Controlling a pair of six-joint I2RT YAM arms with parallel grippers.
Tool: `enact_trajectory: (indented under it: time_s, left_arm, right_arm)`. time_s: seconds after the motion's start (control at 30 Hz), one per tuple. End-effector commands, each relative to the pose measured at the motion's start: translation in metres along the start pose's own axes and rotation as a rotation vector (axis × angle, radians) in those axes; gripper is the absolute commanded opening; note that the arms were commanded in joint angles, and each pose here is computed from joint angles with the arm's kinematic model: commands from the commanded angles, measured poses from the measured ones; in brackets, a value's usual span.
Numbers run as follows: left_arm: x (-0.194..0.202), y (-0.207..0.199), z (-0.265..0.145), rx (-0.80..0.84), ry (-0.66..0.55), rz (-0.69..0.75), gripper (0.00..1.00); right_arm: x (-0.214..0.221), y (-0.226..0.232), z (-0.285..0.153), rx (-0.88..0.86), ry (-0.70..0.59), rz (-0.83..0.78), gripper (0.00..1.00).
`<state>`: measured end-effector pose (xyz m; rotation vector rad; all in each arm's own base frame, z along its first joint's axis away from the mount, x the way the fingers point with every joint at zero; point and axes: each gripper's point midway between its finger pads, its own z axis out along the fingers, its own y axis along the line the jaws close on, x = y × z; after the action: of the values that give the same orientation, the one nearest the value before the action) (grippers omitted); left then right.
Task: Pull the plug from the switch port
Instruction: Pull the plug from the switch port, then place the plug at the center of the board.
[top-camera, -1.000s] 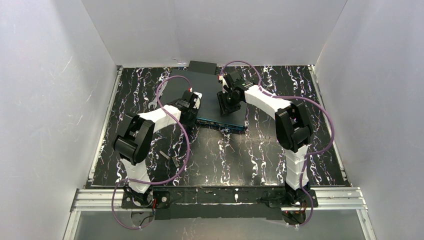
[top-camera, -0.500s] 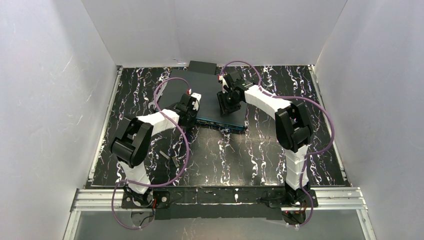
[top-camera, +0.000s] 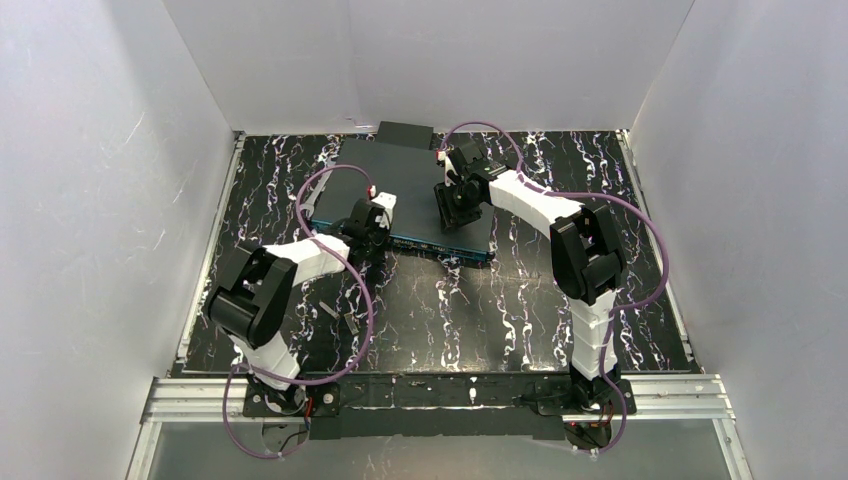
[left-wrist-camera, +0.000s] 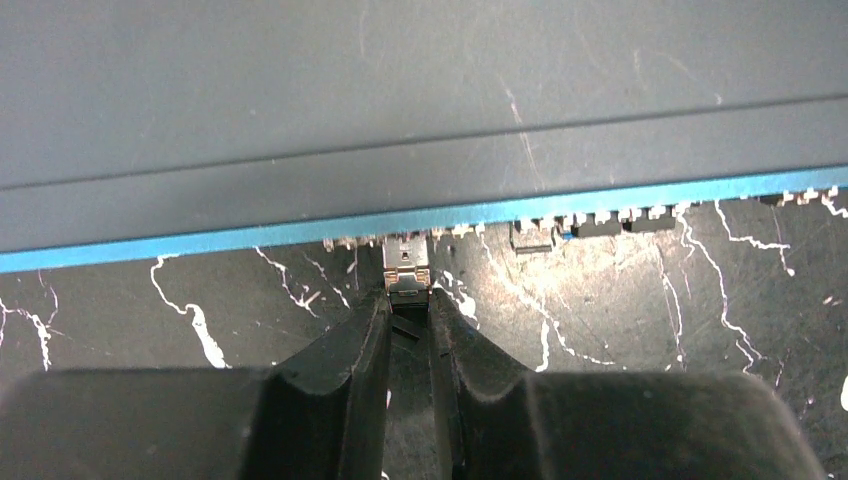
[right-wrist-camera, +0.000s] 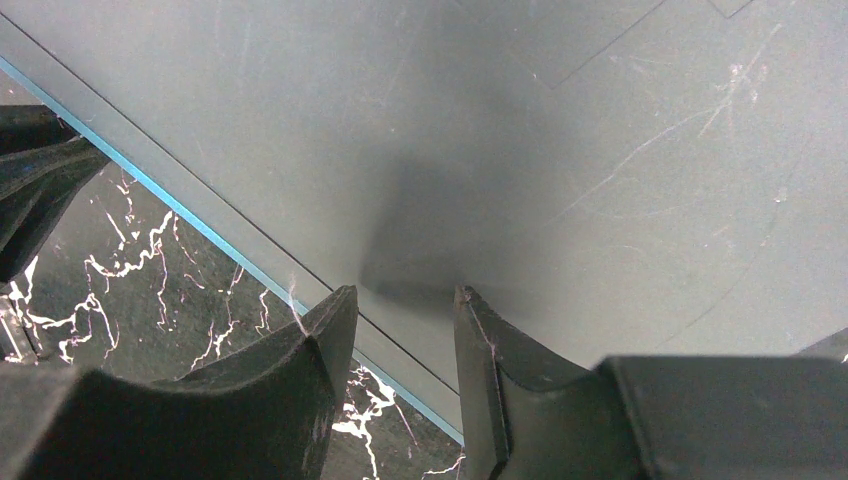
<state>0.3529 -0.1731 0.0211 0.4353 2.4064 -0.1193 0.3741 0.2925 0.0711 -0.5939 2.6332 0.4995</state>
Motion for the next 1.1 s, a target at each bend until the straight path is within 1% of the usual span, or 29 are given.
enact_trajectory:
  time_s: [0.0, 0.5, 0.53, 0.8, 0.97, 1.07]
  left_arm:
    - [0.008, 0.002, -0.017, 0.013, 0.0, -0.004, 0.0]
    - [0.036, -0.002, -0.046, 0.045, 0.009, -0.096, 0.0]
    - [0.043, -0.002, -0.049, 0.044, 0.032, -0.098, 0.0]
    - [0.052, -0.003, -0.068, 0.055, 0.046, -0.138, 0.0]
    - [0.055, -0.001, -0.09, 0.041, 0.043, -0.214, 0.0]
    - [0.062, 0.002, -0.102, 0.013, 0.068, -0.28, 0.0]
  right_arm:
    - [0.048, -0.003, 0.016, 0.012, 0.157, 0.012, 0.5]
    - [0.046, -0.002, 0.017, 0.008, 0.155, 0.009, 0.5]
    - [0.045, -0.002, 0.017, 0.008, 0.155, 0.009, 0.5]
    - [0.041, -0.001, 0.013, 0.007, 0.143, 0.008, 0.5]
    - [0.033, 0.002, 0.006, 0.003, 0.119, 0.009, 0.51]
    - [0.028, 0.004, -0.001, 0.006, 0.099, 0.01, 0.52]
